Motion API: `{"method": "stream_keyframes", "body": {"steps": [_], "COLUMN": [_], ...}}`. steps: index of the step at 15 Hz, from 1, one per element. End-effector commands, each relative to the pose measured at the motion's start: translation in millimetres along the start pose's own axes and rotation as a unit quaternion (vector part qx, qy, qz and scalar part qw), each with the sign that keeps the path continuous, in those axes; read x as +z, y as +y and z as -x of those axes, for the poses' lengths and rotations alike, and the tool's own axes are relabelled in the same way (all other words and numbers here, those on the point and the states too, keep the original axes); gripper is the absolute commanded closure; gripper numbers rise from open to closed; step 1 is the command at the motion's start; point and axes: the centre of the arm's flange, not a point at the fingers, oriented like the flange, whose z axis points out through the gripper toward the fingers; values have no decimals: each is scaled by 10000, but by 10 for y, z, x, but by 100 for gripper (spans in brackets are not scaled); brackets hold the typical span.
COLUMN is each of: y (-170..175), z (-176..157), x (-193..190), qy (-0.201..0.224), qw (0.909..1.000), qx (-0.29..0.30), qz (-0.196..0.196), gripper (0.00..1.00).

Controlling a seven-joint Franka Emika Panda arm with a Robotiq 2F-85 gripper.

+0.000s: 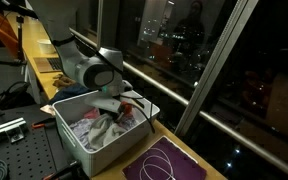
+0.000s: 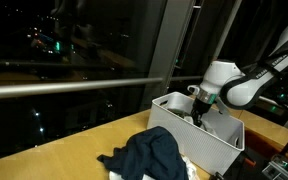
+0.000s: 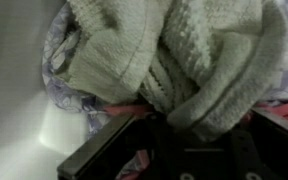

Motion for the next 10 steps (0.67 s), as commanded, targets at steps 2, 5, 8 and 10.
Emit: {"method": "stream_keyframes", "body": {"steps": [2, 5, 8, 10], "y": [135, 275, 398, 379], "z": [227, 311, 330, 258], "x": [-681, -1103, -1604, -2020], "qy": [372, 645, 859, 1025], "qw": [9991, 9976, 9961, 9946], "qx": [96, 180, 200, 126], "qz": [-164, -147, -58, 54], "gripper": [100, 96, 96, 96]}}
